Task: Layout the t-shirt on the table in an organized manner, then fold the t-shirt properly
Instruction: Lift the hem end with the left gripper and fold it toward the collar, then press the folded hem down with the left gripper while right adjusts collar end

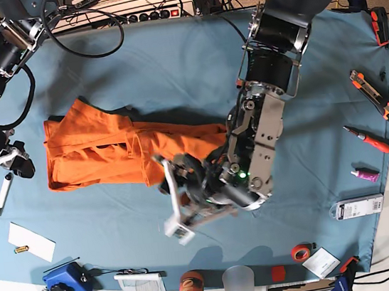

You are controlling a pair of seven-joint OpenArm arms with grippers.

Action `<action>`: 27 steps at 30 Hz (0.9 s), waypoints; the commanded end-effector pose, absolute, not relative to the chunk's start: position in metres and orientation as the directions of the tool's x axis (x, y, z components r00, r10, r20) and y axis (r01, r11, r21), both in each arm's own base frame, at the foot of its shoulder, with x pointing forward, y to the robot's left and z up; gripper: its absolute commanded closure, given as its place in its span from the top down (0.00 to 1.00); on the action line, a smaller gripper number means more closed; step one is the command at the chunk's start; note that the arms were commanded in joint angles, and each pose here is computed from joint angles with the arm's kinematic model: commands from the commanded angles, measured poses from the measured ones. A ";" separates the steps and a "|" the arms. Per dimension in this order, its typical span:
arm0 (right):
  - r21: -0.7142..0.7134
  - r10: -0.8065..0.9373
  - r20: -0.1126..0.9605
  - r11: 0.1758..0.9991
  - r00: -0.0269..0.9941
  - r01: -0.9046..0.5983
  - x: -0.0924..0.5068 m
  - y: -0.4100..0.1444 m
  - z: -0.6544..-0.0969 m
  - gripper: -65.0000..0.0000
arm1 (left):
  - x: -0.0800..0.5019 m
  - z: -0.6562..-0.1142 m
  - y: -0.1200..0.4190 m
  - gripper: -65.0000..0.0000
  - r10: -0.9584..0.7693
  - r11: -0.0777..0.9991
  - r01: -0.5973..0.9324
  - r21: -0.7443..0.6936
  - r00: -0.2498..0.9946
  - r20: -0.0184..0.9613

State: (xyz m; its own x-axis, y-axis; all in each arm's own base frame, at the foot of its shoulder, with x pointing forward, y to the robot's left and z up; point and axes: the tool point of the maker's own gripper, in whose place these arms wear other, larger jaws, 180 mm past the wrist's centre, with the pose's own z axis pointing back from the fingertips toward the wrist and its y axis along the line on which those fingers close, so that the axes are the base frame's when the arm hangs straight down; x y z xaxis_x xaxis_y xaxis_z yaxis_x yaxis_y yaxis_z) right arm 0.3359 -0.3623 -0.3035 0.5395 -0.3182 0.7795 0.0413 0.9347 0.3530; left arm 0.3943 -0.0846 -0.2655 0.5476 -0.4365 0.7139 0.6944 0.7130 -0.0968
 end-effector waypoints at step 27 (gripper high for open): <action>0.397 -0.257 0.683 0.916 0.684 -0.052 0.332 -0.338 -0.301 0.58 | 0.381 -0.326 0.000 0.43 -0.447 0.802 0.594 -0.059 0.663 0.601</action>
State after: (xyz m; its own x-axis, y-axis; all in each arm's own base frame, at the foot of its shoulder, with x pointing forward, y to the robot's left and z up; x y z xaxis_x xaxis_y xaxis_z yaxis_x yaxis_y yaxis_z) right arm 0.3259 -0.3299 -0.3171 0.7189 -0.2624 0.6436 -0.0395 0.9091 0.4148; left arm 0.3695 0.0035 -0.3438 0.6960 -0.4564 0.5544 0.5881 0.8053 -0.0753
